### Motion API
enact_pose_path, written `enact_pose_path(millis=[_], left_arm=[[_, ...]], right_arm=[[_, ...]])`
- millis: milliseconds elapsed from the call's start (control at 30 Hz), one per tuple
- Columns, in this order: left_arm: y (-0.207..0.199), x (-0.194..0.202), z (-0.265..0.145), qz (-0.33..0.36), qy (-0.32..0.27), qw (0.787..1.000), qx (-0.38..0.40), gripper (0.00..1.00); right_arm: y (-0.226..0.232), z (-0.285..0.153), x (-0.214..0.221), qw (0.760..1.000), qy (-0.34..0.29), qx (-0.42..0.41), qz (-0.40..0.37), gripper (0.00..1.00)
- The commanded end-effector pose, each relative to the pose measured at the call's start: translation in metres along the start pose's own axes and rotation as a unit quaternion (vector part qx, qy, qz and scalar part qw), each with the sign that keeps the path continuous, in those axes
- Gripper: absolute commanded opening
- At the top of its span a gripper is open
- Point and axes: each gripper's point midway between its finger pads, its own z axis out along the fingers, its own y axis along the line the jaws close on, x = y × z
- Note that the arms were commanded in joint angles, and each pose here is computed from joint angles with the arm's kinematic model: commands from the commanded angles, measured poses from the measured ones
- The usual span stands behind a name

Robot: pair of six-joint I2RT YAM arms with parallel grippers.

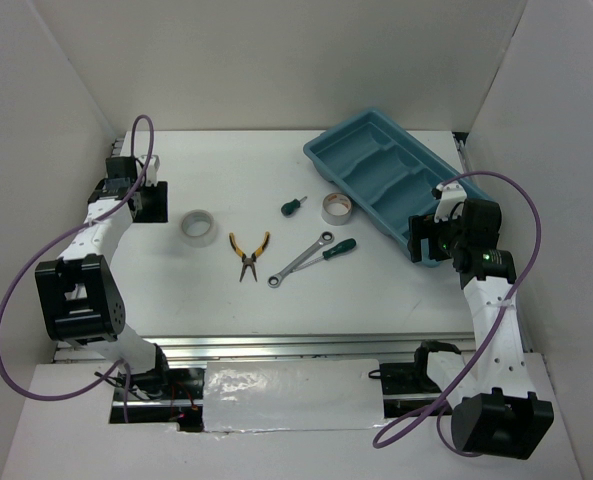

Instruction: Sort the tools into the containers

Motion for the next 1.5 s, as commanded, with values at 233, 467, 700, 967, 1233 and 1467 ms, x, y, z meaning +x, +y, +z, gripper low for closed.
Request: enact_pose_path(millis=[233,467,700,967,1233,1467], left_arm=[[-0.033,-0.004,0.039,-0.02,0.03,0.998,0.057,0.7],[-0.046,0.008,0.059,-0.002,0.053,0.997,0.058,0.7],[-0.048,0.02,0.067,0.002,0.067,0.996,0.052,0.6],[-0.058,0.027,0.073,-0.005,0.083,0.994,0.067,0.43],[-0.096,0.001,0.052,-0.001,0.062,0.991,0.115,0.0],[-0.173,-0.062,-0.042,0.015,-0.071,0.985,0.154,0.0]], right_arm=[[0.001,-0.009,-0.041,1.0,-0.008,-0.021,0.021,0.94],[0.002,-0.007,-0.058,0.999,-0.014,-0.033,0.034,0.89],[0.006,-0.003,-0.066,0.999,-0.009,-0.035,0.033,0.81],[0.047,0.007,-0.094,0.998,-0.031,-0.05,-0.006,0.79],[0.08,0.019,-0.12,0.997,-0.047,-0.064,0.017,0.75],[0.13,0.03,-0.162,0.989,-0.068,-0.089,0.097,0.71]])
